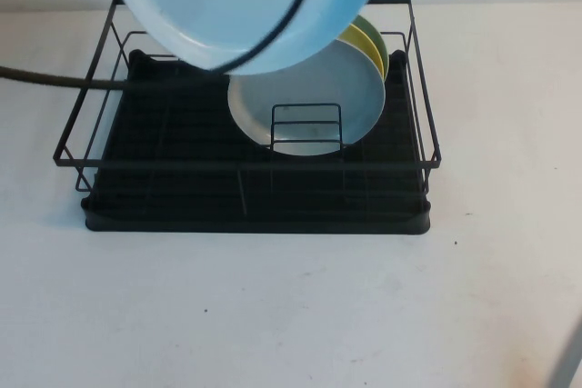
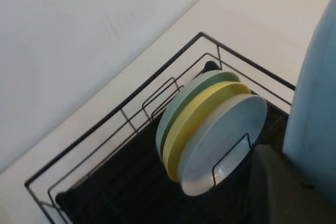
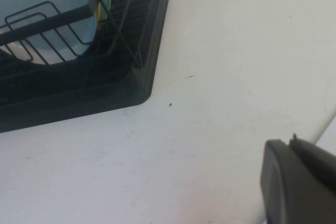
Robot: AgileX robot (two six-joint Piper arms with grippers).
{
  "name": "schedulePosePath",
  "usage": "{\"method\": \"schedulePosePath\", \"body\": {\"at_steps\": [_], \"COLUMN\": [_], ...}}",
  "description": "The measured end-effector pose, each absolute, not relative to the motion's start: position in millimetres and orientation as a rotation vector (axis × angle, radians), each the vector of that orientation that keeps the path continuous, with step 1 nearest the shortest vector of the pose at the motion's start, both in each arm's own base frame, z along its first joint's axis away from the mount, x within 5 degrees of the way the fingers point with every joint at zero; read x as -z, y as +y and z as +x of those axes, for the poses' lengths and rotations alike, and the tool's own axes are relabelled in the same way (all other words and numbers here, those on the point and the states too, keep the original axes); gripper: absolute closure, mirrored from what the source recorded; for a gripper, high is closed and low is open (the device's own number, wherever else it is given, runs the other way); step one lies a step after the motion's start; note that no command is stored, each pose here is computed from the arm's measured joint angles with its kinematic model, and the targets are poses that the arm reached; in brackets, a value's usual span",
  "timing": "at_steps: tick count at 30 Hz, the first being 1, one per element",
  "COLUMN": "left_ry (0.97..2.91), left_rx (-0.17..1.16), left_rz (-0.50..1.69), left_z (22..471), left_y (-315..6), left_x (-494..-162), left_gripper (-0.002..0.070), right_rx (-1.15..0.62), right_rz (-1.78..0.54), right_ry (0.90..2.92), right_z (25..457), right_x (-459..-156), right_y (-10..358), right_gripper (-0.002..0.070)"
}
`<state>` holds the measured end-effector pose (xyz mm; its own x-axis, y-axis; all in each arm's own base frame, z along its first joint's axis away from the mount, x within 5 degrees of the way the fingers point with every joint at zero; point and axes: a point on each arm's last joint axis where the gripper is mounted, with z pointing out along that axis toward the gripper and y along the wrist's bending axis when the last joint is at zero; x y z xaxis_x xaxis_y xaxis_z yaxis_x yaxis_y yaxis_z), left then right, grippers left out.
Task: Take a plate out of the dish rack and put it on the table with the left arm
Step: Place the plate from the table
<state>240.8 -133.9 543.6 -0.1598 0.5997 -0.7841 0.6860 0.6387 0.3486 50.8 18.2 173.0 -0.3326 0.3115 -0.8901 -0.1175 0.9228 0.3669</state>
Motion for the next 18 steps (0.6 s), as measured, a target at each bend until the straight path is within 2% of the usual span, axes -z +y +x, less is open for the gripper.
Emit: {"method": "schedulePosePath", "body": {"at_steps": [4, 7, 12, 15, 18], "left_ry": [1.981, 2.091, 2.226, 2.194, 2.205], "left_rx": [0.132, 0.241, 0.589, 0.846, 0.981], "left_rz": [0.871, 0.783, 0.584, 0.433, 0.258], "left_z": [248, 253, 254, 249, 243], "left_y": [-111, -93, -52, -33, -17], "left_x": [-531, -511, -460, -427, -388], "left_gripper": [0.0630, 0.0630, 0.0630, 0.0630, 0.0630], "right_rx": [-0.438, -0.438, -0.438, -0.438, -0.438], "right_rz": [0.143, 0.143, 0.143, 0.143, 0.143], "right_ry": [1.862, 1.862, 1.862, 1.862, 1.862], "right_z": [51, 51, 51, 51, 51], "right_x": [-173, -173, -173, -173, -173], "right_y": [18, 18, 18, 18, 18], "right_gripper": [0.0697, 0.0696, 0.0696, 0.0696, 0.0696]}}
